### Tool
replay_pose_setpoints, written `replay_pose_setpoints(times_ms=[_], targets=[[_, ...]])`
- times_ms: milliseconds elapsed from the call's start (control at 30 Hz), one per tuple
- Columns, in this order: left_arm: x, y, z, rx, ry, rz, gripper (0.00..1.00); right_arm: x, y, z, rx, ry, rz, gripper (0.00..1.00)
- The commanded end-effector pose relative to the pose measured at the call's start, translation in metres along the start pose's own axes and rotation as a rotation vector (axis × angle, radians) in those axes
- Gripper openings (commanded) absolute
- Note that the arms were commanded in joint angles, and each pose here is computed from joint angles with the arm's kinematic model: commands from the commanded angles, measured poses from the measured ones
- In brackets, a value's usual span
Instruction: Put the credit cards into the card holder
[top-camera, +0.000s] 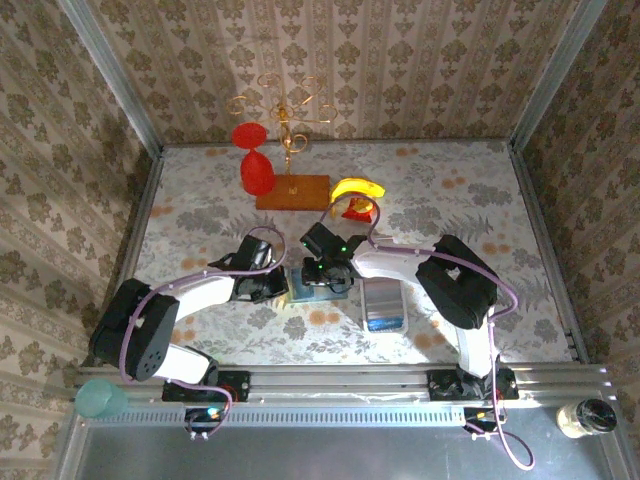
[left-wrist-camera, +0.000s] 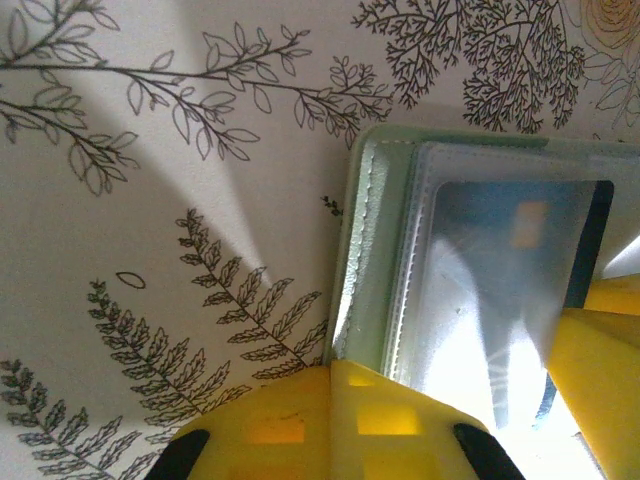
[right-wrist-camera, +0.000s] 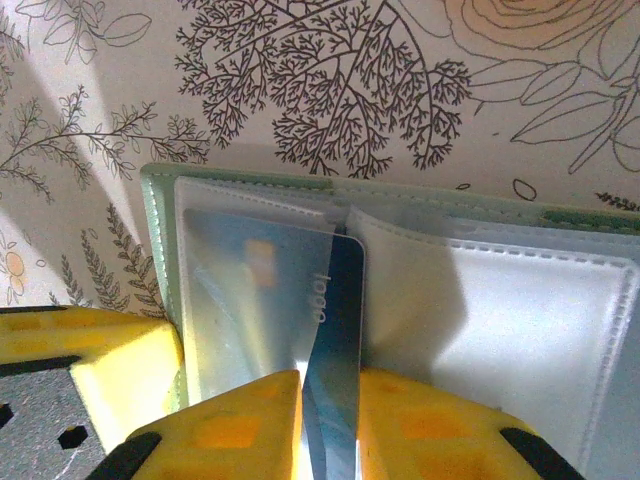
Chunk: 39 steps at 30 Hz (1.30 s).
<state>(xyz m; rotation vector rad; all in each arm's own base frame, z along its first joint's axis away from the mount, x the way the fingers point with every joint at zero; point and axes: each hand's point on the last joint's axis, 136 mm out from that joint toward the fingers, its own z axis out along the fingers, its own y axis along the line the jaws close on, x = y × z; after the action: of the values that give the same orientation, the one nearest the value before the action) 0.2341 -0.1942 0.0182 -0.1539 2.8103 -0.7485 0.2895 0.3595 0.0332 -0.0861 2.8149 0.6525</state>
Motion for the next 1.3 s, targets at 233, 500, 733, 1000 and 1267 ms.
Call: replay_pose_setpoints(times_ms=[233,500,733,1000,1267], targets=[[0.026,0.015,0.006,-0.036,0.108,0.010,0.00,-0.002,-0.012,-0.029,0.090,-0.064,0.026,0.33],[0.027,0.017,0.004,-0.038,0.109,0.025,0.00,0.008,-0.039,-0.049,0.166,-0.106,0.102,0.42],[0.028,0.015,0.006,-0.024,0.115,0.034,0.00,0.020,-0.049,-0.040,0.180,-0.084,0.139,0.43],[0.030,0.017,0.005,-0.024,0.118,0.039,0.00,0.020,-0.043,-0.030,0.162,-0.073,0.140,0.43],[0.031,0.017,0.006,-0.021,0.119,0.038,0.00,0.021,-0.043,-0.027,0.164,-0.070,0.135,0.43]])
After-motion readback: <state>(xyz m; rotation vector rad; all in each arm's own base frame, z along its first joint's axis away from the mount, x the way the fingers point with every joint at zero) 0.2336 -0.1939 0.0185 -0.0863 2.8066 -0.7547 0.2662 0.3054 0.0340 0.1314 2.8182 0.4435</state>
